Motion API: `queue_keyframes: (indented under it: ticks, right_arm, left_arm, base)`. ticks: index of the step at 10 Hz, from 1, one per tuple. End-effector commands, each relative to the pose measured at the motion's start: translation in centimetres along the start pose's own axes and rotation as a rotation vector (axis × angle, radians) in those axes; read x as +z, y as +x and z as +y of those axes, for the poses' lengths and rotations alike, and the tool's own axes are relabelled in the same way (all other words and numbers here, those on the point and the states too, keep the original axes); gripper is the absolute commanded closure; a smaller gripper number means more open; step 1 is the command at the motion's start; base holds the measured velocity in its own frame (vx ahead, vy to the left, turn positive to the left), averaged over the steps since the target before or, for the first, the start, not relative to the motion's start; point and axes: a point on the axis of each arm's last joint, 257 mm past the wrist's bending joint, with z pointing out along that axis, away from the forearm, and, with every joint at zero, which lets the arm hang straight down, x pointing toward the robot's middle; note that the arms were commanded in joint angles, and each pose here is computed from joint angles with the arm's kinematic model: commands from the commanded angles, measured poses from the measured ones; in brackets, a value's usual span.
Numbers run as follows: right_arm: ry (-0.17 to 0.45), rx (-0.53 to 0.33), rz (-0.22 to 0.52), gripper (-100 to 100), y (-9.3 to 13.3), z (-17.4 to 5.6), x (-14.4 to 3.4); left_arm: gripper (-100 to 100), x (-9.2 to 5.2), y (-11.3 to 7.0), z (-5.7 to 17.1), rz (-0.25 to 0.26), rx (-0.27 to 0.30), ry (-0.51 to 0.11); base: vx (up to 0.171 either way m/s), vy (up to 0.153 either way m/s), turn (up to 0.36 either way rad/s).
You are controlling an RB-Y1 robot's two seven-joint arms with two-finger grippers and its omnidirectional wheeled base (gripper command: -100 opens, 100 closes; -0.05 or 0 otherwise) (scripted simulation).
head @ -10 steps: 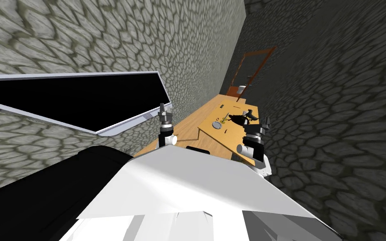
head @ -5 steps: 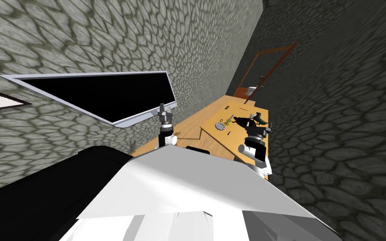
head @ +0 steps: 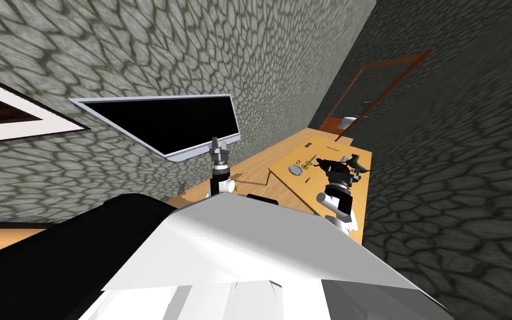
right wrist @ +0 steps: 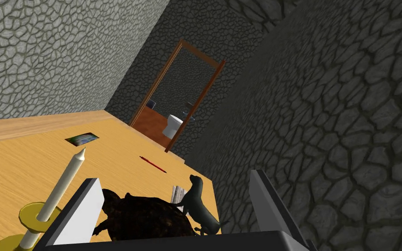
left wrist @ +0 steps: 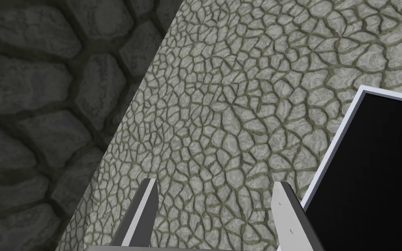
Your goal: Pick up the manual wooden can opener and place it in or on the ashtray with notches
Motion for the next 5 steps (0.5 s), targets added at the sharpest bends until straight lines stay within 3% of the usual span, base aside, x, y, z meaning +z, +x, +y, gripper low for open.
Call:
queue_keyframes:
  ticks: [1,2,4,5]
  right_arm:
    - [-0.013,0.079,-0.061,-100,-2.7,0.4,0.0]
    - [-0.007,0.085,-0.076,-100,-3.4,0.1,-0.2]
    - [-0.047,0.211,-0.163,-100,-7.3,0.9,-0.4]
    - [-0.038,0.226,-0.194,-100,-8.7,0.2,-1.0]
  left_arm:
    - [0,0.0,0.0,0.0,0.000,0.000,0.000]
    - [0,0.0,0.0,0.0,0.000,0.000,0.000]
    - [0,0.0,0.0,0.0,0.000,0.000,0.000]
    - [0,0.0,0.0,0.0,0.000,0.000,0.000]
  base:
    - [-0.013,-0.048,0.305]
    - [-0.011,-0.043,0.108]
    - [-0.017,-0.059,0.275]
    - [-0.012,-0.061,0.160]
